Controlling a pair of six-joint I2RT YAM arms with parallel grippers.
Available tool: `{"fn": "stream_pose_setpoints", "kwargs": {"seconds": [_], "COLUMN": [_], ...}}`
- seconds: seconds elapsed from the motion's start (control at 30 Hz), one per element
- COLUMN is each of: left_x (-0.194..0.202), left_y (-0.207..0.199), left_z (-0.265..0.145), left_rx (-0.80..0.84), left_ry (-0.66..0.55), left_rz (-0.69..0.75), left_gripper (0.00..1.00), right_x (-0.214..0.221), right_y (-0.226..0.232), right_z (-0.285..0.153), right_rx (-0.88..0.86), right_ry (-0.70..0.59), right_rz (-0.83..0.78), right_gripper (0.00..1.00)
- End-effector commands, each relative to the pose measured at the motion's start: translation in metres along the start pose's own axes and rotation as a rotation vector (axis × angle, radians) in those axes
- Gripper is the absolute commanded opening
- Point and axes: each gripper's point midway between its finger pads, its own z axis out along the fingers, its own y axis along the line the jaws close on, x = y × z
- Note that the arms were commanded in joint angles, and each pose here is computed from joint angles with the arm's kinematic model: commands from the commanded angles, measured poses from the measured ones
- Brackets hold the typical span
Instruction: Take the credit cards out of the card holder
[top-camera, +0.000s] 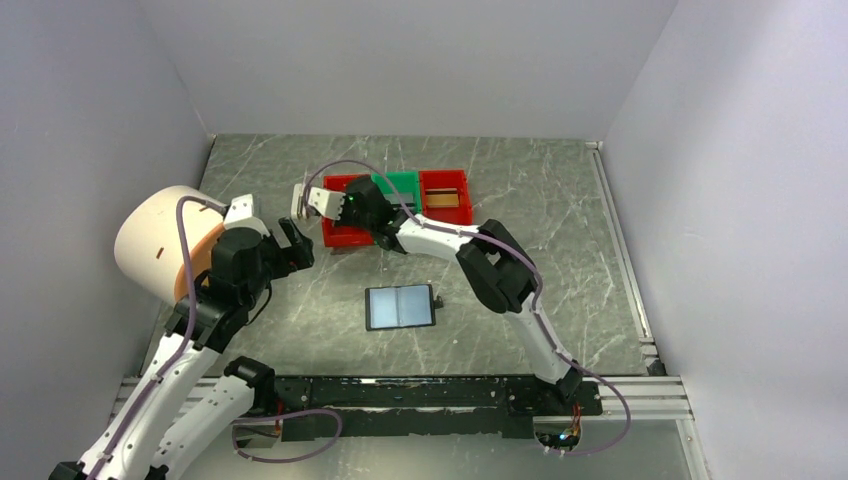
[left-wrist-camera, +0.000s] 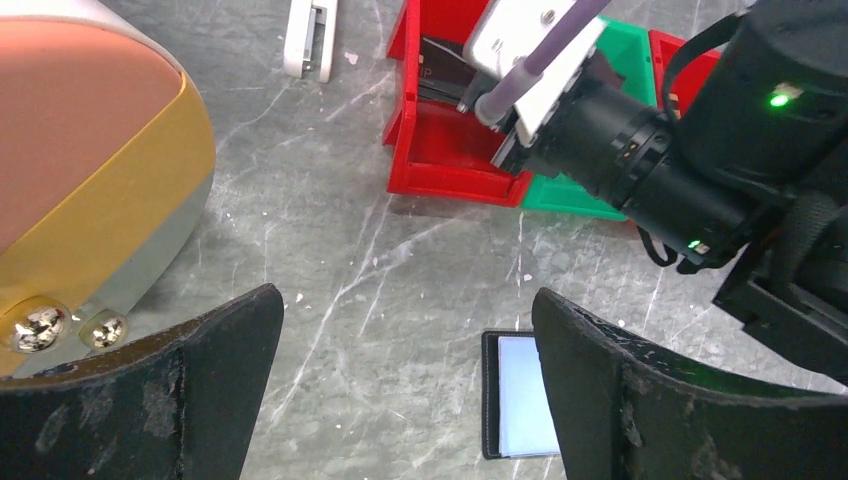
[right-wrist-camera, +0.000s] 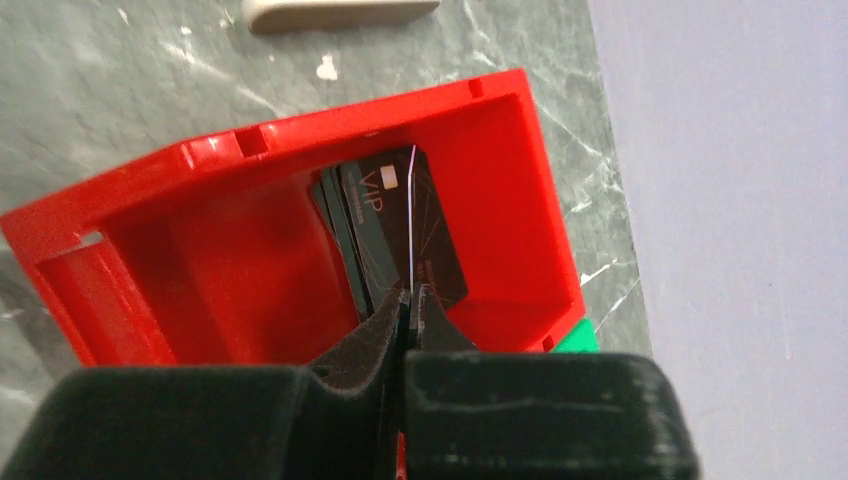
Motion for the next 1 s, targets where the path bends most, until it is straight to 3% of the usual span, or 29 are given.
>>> {"fn": "stream_pose_setpoints", "kwargs": {"seconds": [0.0, 0.4, 0.7, 0.97], "left_x": [-0.006, -0.008, -0.009, -0.009], "left_y": [0.007, 0.011, 0.012, 0.011], "left_z": [-0.002, -0.004, -0.006, -0.005], "left_rx": [-0.027, -0.046, -0.046, -0.047], "left_ry": [-0.039, -0.048, -0.06, -0.056], "left_rz": [-0.009, -0.016, -0.021, -0.018], "left_gripper": [1.0, 1.0, 1.0, 1.0], "right_x": [0.009, 0.022, 0.034, 0.026], "right_y": [-0.006, -0.019, -0.018, -0.005], "right_z": [0.004, 0.031, 0.041, 0.039], "right_rx": [0.039, 0.118, 0.164, 0.073], "right_ry": [0.031, 0.084, 0.099, 0.061], "right_rz": [-0.058, -0.12, -0.113, -0.092], "right_gripper": [0.0, 0.07, 0.24, 0.37]}}
